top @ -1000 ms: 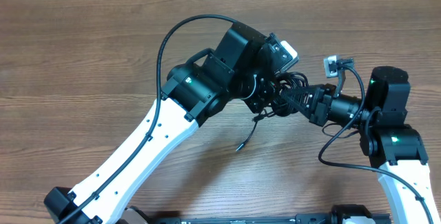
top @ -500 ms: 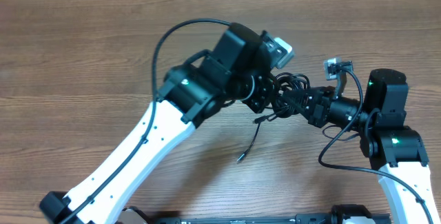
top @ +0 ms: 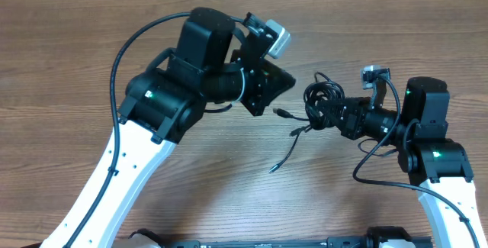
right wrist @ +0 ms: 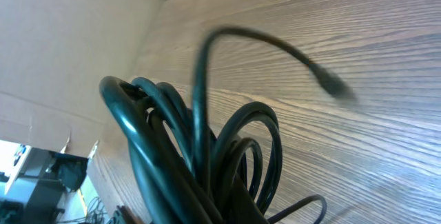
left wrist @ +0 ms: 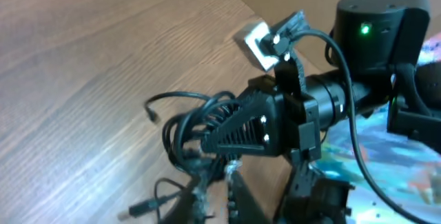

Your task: Untangle cables

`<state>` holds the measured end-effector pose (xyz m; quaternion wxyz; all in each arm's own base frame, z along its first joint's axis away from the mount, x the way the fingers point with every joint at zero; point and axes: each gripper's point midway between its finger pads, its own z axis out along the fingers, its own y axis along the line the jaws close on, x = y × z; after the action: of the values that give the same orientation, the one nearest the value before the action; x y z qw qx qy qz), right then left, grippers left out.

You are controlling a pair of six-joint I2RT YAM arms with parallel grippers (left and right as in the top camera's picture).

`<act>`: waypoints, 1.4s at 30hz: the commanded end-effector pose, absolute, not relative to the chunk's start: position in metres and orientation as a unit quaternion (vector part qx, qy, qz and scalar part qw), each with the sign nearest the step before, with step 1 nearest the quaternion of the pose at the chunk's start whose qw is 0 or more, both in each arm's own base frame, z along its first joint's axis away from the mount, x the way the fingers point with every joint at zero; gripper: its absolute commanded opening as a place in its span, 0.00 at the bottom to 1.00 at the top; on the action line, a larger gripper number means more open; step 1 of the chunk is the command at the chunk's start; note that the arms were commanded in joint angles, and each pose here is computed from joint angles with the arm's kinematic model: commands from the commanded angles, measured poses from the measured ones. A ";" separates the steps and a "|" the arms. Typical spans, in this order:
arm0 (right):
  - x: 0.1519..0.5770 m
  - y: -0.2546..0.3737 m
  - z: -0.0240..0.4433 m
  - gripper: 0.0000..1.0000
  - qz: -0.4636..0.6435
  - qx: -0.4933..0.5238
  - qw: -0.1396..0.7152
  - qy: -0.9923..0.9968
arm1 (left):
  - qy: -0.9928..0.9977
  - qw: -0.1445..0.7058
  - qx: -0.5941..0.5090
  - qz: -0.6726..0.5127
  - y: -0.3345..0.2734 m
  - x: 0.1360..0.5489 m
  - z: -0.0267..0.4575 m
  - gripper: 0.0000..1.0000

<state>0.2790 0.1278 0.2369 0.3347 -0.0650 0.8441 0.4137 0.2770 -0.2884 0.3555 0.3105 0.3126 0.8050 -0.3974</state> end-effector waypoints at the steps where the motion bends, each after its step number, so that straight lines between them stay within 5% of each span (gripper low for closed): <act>1: 0.280 0.126 0.239 0.04 0.410 -0.066 0.342 0.843 | 0.796 0.310 0.321 -0.408 -0.286 0.266 0.368 0.18; 8: 0.278 0.130 0.243 0.04 0.422 -0.074 0.341 0.836 | 0.804 0.290 0.332 -0.398 -0.282 0.258 0.357 0.28; 25: 0.260 0.158 0.299 0.04 0.555 -0.131 0.329 0.753 | 0.803 0.272 0.356 -0.393 -0.292 0.252 0.344 0.29; 42: 0.256 0.160 0.301 0.04 0.568 -0.132 0.317 0.748 | 0.811 0.251 0.338 -0.406 -0.315 0.273 0.324 0.30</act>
<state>0.2598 0.1590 0.2965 0.3172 -0.1220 0.7557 0.5599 0.2765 -0.3061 0.3162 0.2509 0.3300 0.8217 -0.3911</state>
